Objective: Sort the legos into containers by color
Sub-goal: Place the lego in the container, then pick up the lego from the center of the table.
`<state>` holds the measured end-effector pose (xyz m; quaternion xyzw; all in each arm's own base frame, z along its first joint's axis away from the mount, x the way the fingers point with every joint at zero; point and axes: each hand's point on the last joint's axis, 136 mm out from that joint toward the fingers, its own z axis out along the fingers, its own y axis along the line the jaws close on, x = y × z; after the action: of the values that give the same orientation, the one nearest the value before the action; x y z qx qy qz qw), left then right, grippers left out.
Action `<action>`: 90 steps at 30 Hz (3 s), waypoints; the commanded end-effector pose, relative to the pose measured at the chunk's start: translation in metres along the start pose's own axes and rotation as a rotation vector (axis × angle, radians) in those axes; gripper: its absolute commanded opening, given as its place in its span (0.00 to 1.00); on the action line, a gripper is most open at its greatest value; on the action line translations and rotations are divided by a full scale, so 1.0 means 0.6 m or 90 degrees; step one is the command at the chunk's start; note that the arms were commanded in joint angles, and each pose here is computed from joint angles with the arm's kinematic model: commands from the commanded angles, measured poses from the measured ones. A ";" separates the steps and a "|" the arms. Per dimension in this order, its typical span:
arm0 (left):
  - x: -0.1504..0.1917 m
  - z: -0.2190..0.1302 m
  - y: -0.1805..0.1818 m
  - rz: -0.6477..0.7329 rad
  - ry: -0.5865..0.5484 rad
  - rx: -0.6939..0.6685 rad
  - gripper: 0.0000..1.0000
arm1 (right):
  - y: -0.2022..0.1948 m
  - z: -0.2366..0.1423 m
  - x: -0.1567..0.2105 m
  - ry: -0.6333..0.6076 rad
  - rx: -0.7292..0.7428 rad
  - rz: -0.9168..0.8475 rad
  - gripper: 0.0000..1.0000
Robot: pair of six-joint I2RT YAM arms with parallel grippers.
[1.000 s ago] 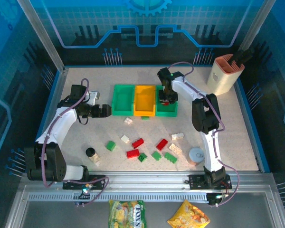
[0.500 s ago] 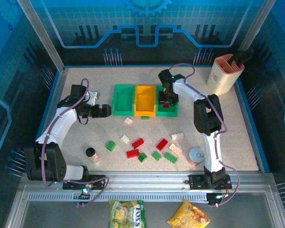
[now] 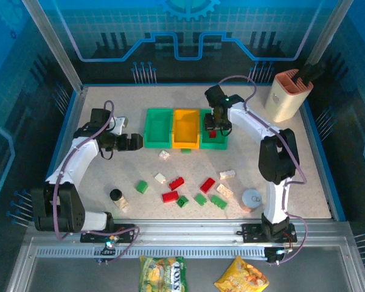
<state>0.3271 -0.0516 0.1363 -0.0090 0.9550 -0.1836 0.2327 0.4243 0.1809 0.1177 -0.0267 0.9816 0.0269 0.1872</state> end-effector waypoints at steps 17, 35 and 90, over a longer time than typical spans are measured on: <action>0.002 -0.005 -0.009 0.008 0.002 0.017 0.99 | 0.104 -0.078 0.098 -0.124 -0.030 -0.103 0.59; -0.011 -0.023 -0.002 0.022 -0.039 -0.014 0.99 | 0.165 0.009 0.164 -0.134 -0.059 -0.035 0.70; -0.017 -0.035 -0.005 0.031 -0.068 -0.016 0.99 | 0.191 0.132 0.153 -0.158 0.017 0.019 0.48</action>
<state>0.3291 -0.0454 0.1557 -0.0059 0.9466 -0.1647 0.2773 0.3695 0.2961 0.0204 -0.0083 0.9493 0.0173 0.3139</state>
